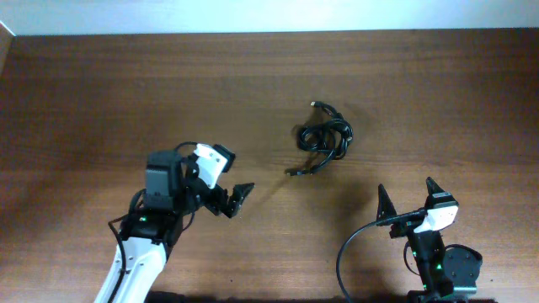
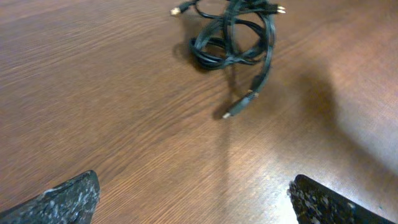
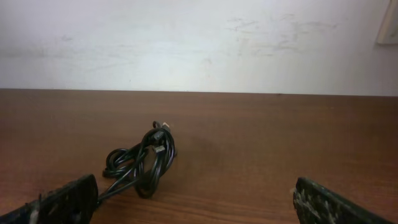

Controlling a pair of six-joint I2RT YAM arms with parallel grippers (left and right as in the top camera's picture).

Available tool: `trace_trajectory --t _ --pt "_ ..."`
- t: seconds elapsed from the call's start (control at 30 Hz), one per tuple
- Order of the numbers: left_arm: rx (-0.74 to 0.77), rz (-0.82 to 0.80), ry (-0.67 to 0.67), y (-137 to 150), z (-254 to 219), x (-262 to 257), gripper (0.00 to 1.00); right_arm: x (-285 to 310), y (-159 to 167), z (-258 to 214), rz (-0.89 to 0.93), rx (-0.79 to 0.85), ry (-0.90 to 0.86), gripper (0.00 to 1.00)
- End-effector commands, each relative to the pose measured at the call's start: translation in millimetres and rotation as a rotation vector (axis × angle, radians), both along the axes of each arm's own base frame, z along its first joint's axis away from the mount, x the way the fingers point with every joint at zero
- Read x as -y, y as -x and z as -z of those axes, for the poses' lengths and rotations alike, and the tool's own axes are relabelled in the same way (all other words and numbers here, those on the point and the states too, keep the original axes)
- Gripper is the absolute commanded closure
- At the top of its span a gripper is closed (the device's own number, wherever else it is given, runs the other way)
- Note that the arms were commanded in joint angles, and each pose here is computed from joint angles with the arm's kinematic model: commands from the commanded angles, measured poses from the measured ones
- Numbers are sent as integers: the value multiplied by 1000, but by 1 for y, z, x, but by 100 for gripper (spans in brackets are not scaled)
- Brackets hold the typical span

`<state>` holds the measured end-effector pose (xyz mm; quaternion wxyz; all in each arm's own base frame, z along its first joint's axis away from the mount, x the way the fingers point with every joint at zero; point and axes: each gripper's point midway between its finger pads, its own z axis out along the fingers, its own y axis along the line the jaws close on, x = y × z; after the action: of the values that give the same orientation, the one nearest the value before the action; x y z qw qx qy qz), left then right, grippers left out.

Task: Untangle cables
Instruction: 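Reach the left gripper forward and down onto the black cable bundle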

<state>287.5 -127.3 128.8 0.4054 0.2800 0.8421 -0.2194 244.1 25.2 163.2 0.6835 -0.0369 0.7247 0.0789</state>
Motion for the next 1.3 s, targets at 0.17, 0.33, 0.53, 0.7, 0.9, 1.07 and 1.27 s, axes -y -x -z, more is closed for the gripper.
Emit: trace_trajectory --t 0.17,0.33,0.53,0.7,0.9,1.07,1.27 --pt "131 197 -86 -6 -30 32 1 2 0 3 9 -6 -8 1" --pt "56 311 -135 -32 -23 75 1 2 0 3 9 -6 -7 1" --pt "64 398 -184 -74 -45 140 1 2 0 3 9 -7 -8 1" --pt "58 429 -263 -90 -9 184 1 2 0 3 9 -7 -8 1" --pt "15 385 -382 -112 71 190 1 2 0 3 9 -7 -8 1" --pt "17 95 -440 -154 77 154 1 2 0 3 9 -6 -8 1" --pt "-61 -75 -323 -179 80 127 1 2 0 3 8 -6 -8 1"
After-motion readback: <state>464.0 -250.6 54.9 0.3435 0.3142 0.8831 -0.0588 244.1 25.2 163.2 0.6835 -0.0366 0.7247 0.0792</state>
